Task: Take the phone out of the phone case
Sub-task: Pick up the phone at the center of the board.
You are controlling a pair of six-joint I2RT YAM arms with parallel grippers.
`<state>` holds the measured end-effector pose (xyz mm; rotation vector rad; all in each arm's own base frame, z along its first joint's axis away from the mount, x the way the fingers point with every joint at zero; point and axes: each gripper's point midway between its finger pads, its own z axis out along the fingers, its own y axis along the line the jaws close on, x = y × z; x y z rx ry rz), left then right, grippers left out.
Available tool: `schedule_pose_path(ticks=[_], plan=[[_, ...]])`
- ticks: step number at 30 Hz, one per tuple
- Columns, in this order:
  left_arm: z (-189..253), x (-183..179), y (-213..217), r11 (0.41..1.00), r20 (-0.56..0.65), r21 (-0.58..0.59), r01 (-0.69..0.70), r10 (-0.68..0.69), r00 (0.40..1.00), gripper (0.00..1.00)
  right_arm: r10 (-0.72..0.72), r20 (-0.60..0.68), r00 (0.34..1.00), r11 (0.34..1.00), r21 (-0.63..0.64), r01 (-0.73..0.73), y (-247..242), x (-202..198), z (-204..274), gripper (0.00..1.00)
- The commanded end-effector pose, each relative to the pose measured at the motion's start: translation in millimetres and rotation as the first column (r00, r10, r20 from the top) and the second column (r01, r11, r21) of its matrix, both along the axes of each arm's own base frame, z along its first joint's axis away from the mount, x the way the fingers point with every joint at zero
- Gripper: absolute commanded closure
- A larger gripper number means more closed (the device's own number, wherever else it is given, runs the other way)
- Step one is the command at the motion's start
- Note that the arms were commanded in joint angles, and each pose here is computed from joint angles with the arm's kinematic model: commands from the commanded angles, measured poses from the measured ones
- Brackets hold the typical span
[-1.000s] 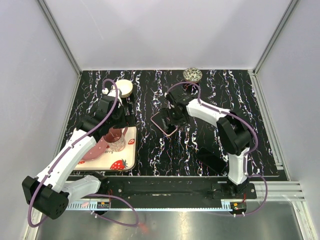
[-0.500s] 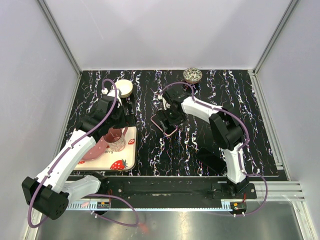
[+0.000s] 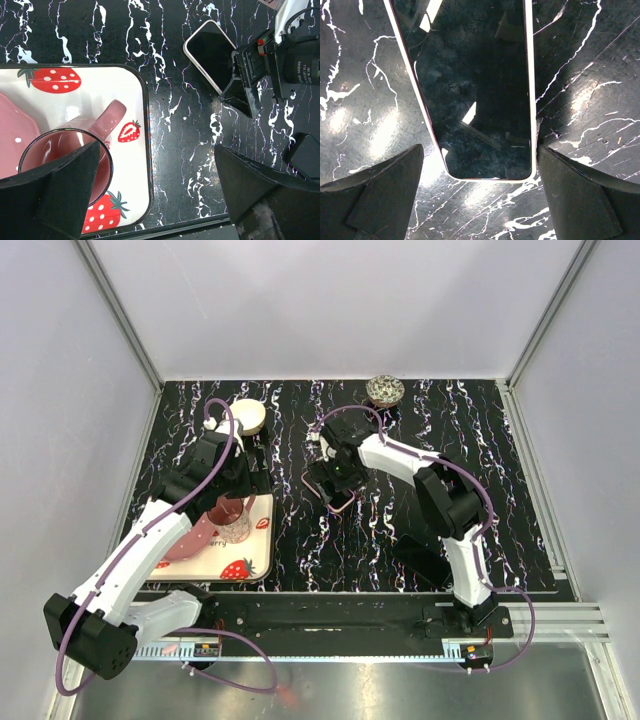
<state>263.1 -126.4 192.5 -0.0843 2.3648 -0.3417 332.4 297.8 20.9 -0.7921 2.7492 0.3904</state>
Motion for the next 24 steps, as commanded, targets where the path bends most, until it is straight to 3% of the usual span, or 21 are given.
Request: schedule_pose_path(ticks=[1,5,10,17,24], plan=[[14.1,7.1,-2.2,0.999,0.035,-0.036,-0.023,0.024,0.999,0.01,-0.019,0.034,0.999,0.989,-0.146,0.024,-10.2,-1.5,-28.9,0.00],[16.1,11.0,-0.9,0.997,0.040,-0.059,-0.058,0.061,0.997,0.01,-0.020,0.089,0.996,0.968,-0.248,0.042,-20.6,-1.0,-39.1,0.00],[25.1,22.3,-4.7,0.993,0.029,-0.076,-0.085,0.088,0.996,0.01,-0.053,0.079,0.996,0.971,-0.230,0.070,-20.8,-5.6,-46.5,0.02],[27.7,41.3,-15.8,0.986,-0.029,-0.117,-0.118,0.116,0.993,0.01,-0.150,0.017,0.989,0.978,-0.147,0.151,-5.9,-17.3,-40.5,0.31],[3.6,57.4,-50.5,0.978,-0.184,-0.196,-0.066,0.029,0.983,0.01,-0.221,-0.017,0.975,0.973,-0.068,0.220,1.7,-26.7,-28.6,0.38]])
